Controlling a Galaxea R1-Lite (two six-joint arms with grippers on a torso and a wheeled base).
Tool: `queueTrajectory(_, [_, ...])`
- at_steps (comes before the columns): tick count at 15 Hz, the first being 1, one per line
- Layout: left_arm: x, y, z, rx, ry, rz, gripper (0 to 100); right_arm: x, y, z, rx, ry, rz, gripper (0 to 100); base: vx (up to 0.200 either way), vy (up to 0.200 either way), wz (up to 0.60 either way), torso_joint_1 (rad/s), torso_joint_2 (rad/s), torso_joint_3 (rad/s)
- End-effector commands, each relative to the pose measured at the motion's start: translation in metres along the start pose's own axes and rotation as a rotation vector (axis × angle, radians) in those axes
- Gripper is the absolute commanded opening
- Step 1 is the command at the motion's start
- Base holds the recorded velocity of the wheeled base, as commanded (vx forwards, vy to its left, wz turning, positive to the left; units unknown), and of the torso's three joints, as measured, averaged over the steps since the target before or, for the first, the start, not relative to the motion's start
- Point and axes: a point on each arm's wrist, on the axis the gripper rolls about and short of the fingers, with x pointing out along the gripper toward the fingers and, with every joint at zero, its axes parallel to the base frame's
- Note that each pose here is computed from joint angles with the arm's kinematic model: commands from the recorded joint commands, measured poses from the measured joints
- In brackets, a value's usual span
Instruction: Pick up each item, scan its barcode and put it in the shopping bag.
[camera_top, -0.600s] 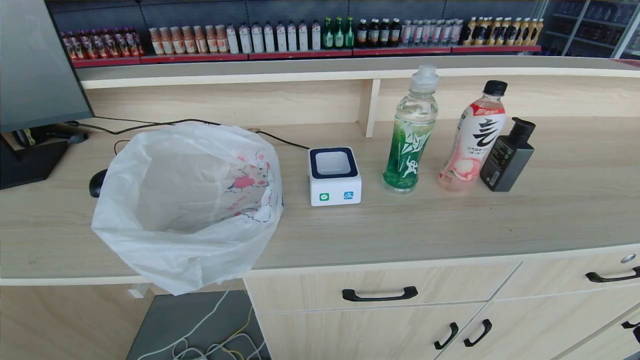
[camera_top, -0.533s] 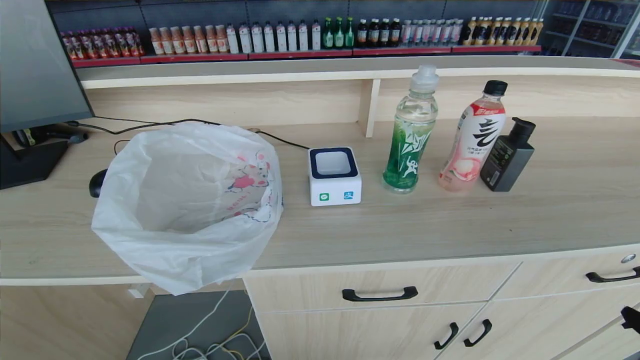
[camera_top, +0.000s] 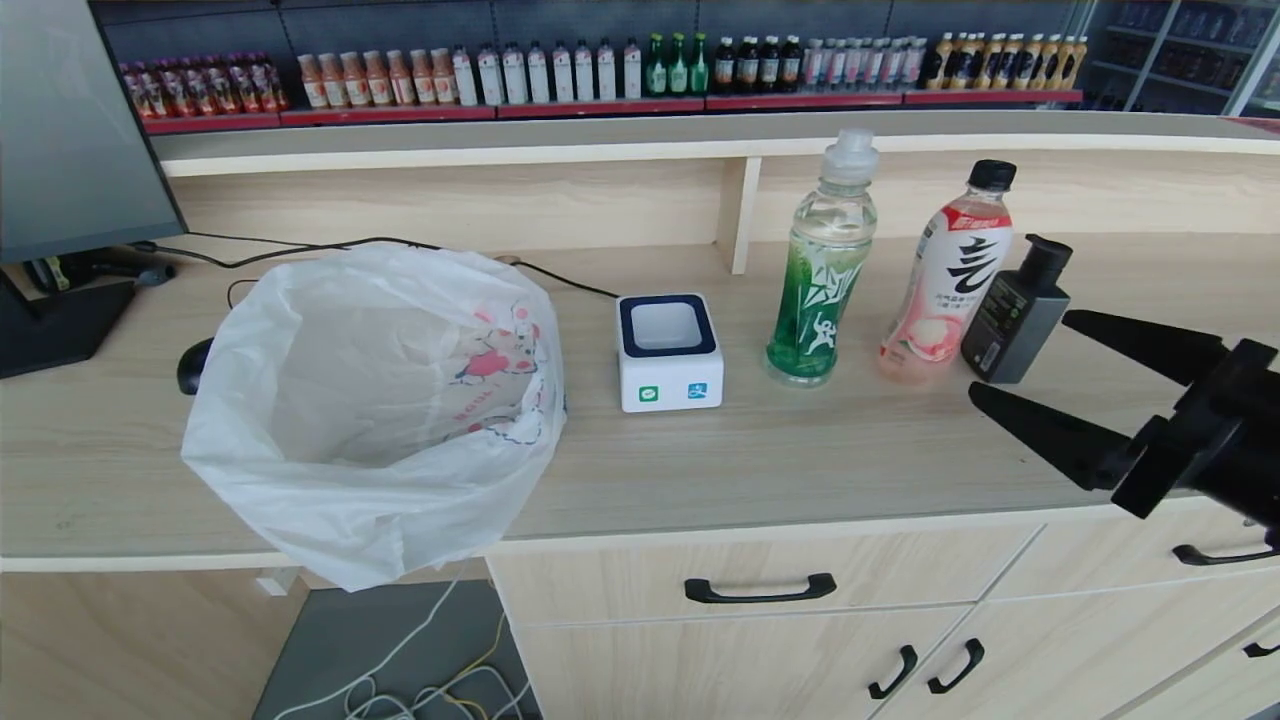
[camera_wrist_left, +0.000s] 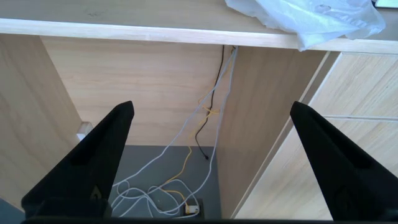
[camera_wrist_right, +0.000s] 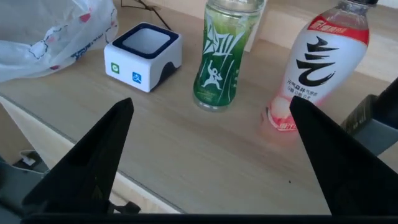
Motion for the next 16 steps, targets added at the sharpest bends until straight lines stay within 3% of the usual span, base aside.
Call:
queueTrajectory(1, [0.000, 0.000, 0.000, 0.000, 0.000, 0.000, 100, 0.060, 0.013, -0.016, 0.080, 0.032, 0.029, 100, 0.000, 0.000, 0.00, 0.000, 0.00, 0.000])
queueTrajectory(5, [0.000, 0.000, 0.000, 0.000, 0.000, 0.000, 100, 0.101, 0.045, -0.015, 0.278, -0.018, -0.146, 100, 0.000, 0.000, 0.00, 0.000, 0.00, 0.000])
queueTrajectory(16, [0.000, 0.000, 0.000, 0.000, 0.000, 0.000, 100, 0.142, 0.043, -0.030, 0.176, -0.048, -0.223, 100, 0.000, 0.000, 0.00, 0.000, 0.00, 0.000])
